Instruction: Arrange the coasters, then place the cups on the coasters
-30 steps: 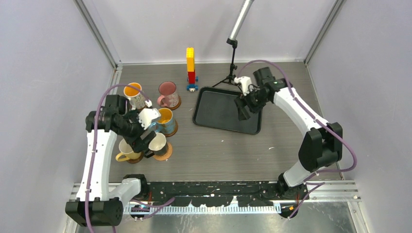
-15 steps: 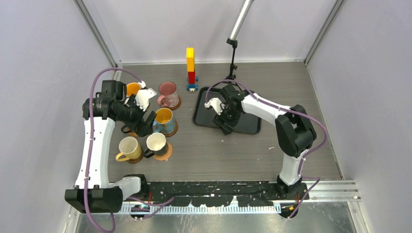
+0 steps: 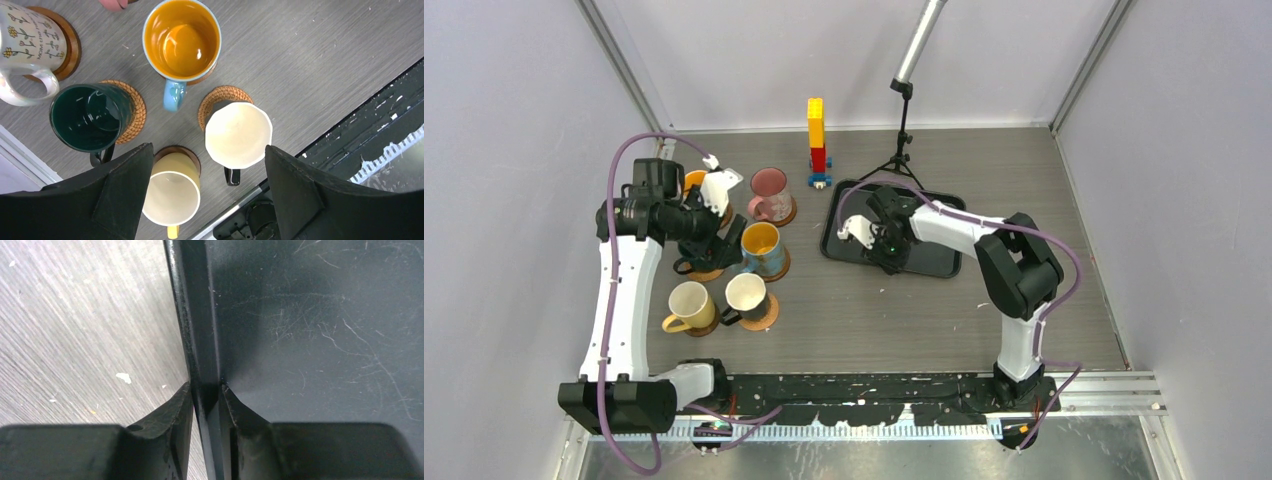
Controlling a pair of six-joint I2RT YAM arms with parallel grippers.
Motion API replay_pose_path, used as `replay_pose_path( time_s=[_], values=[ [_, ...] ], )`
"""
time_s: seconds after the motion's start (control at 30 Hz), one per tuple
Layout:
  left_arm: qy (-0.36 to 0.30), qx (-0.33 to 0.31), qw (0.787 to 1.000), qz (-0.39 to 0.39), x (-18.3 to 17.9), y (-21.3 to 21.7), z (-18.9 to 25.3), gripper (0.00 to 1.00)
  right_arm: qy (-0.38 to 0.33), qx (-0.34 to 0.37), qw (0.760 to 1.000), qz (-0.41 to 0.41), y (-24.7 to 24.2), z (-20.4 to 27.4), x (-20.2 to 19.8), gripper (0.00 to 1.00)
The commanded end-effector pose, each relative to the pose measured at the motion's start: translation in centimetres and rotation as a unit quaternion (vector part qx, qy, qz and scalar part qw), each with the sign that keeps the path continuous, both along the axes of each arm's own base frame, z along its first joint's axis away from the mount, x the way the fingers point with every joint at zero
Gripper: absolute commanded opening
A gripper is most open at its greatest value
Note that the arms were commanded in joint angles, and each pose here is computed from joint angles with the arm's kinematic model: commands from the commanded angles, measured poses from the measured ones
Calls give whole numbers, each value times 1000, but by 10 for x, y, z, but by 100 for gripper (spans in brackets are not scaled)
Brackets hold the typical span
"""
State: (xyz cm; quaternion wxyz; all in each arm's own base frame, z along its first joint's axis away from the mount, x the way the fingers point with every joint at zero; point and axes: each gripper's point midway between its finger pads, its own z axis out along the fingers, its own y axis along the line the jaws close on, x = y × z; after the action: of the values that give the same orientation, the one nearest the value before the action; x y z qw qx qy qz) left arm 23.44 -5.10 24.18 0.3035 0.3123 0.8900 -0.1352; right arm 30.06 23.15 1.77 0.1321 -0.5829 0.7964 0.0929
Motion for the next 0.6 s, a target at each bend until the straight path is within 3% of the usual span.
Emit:
replay_pose_path(
  time_s=[0.0, 0.23, 0.57],
  values=[
    [-48, -14, 999, 2, 11, -3, 17, 83, 8, -10, 999, 51, 0, 3, -36, 27],
    [-52, -6, 999, -2, 14, -1, 15, 83, 28, -16, 998, 53, -6, 0, -70, 23],
    [-47, -3, 999, -3, 12, -1, 11, 83, 30, -26, 992, 117, -23, -3, -102, 17]
  ],
)
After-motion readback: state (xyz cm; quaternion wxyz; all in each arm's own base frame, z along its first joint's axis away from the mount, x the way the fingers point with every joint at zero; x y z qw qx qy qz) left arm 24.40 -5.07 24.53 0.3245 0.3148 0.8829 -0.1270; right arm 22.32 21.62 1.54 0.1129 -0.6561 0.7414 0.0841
